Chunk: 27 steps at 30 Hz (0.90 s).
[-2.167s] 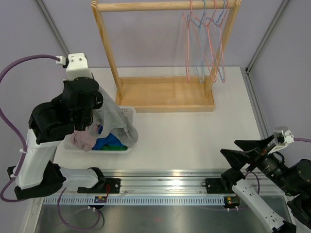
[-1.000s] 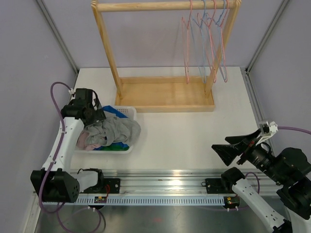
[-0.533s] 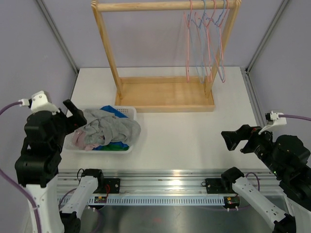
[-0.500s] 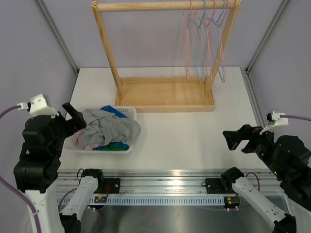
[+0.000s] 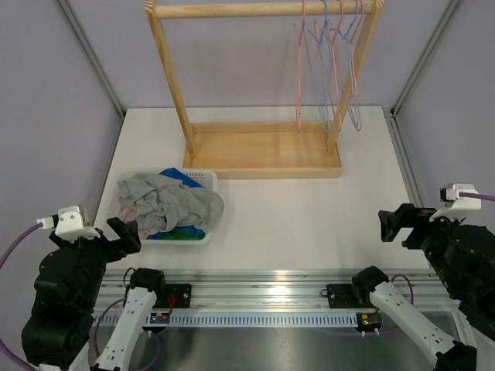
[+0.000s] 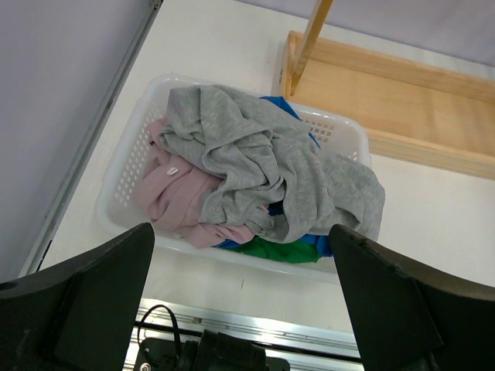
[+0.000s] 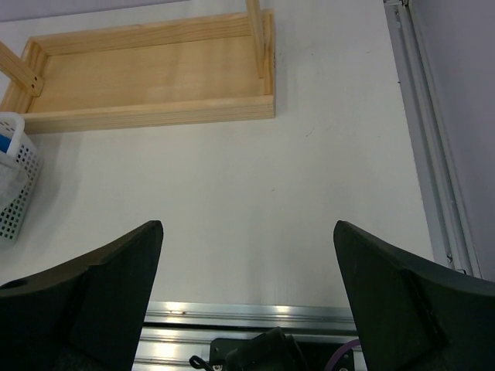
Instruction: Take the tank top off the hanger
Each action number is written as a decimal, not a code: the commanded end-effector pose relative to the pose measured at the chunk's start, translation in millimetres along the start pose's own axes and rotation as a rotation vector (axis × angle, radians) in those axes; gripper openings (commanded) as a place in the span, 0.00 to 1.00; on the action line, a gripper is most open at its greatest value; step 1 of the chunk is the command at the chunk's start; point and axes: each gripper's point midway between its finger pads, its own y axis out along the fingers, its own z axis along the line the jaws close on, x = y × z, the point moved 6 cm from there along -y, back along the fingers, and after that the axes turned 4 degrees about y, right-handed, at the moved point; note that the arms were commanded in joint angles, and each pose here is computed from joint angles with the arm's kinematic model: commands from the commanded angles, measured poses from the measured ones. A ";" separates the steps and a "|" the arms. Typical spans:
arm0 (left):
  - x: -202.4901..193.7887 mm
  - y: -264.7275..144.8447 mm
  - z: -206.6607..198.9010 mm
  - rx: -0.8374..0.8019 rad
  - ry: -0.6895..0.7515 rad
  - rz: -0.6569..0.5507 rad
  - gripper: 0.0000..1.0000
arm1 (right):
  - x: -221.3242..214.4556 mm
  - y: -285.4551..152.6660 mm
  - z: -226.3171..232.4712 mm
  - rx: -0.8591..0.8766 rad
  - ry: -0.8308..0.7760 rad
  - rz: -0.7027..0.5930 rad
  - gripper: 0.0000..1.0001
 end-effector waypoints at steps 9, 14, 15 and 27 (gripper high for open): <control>-11.7 -5.6 -6.7 -0.108 0.020 -0.042 0.99 | -9.5 -10.7 -10.1 0.018 0.018 -0.074 0.99; -15.3 -1.9 -10.8 -0.136 0.017 -0.033 0.99 | -8.3 -9.8 -7.8 0.035 0.021 -0.085 0.99; -15.7 -1.6 -11.1 -0.138 0.015 -0.031 0.99 | -8.6 -9.5 -6.6 0.045 0.022 -0.086 0.99; -17.0 7.5 -14.2 -0.146 0.017 -0.019 0.99 | -11.1 2.6 2.6 0.072 0.011 -0.053 1.00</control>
